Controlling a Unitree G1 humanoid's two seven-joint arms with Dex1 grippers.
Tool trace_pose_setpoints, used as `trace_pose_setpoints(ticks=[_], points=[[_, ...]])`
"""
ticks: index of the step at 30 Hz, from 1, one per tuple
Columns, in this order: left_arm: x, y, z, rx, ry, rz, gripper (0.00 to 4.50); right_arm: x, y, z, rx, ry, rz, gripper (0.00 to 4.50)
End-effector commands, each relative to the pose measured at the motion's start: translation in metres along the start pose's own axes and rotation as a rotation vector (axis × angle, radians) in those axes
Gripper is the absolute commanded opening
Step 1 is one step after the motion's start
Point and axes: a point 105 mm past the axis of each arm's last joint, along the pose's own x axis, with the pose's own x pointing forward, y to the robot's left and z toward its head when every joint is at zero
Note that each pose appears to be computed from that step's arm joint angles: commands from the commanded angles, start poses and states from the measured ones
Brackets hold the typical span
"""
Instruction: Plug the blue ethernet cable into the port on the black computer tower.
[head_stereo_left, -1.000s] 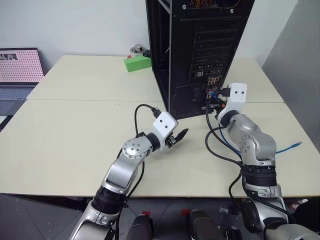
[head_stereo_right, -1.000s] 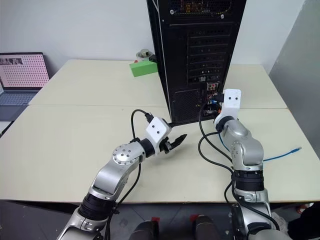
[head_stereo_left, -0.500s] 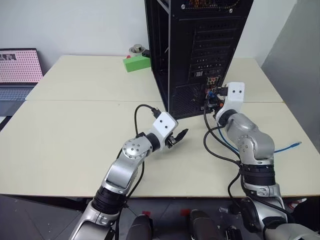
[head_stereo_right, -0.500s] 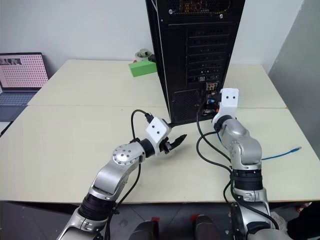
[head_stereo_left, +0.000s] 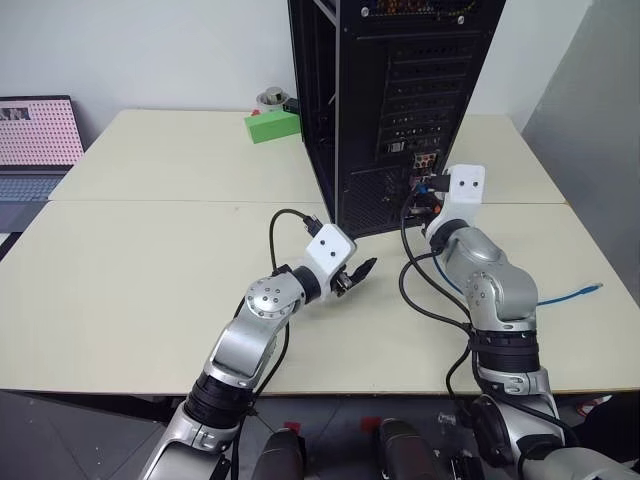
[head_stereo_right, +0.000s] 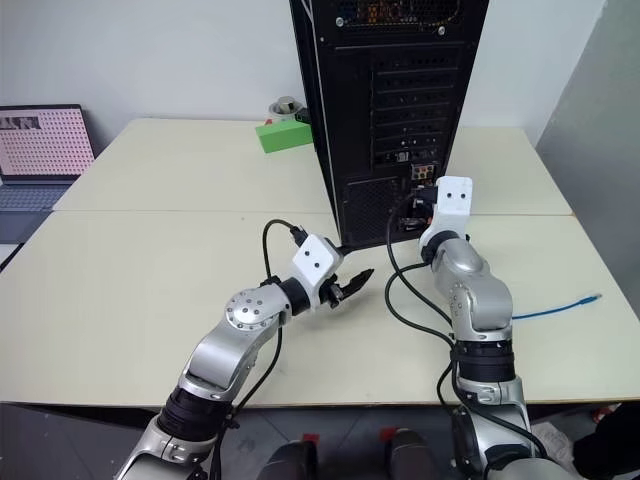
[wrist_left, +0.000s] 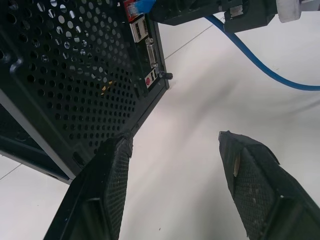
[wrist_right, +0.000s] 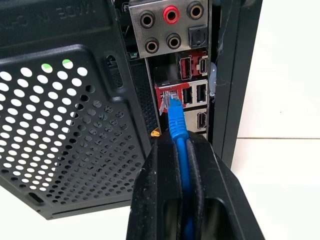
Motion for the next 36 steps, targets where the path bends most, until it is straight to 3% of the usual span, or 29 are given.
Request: trace_pose_setpoints(ticks=[1,20,22,29,36], points=[[-0.001,0.001,0.021,0.000,-0.070,0.009,2.92,0.004,0.016,0.028,-0.008,-0.100,0.033,0.00],[-0.001,0.005,0.022,-0.024,-0.068,0.028,2.92,0.011,0.012,0.021,-0.027,-0.086,0.059,0.00],[-0.001,0.007,0.022,-0.025,-0.067,0.032,2.94,0.008,0.008,0.017,-0.035,-0.070,0.063,0.60],[-0.002,0.017,0.026,-0.028,-0.075,0.046,2.94,-0.009,-0.003,0.008,-0.107,-0.037,0.127,2.03],[-0.011,0.029,0.030,-0.021,-0.076,0.031,2.94,-0.043,-0.003,0.019,-0.185,-0.062,0.297,3.60]])
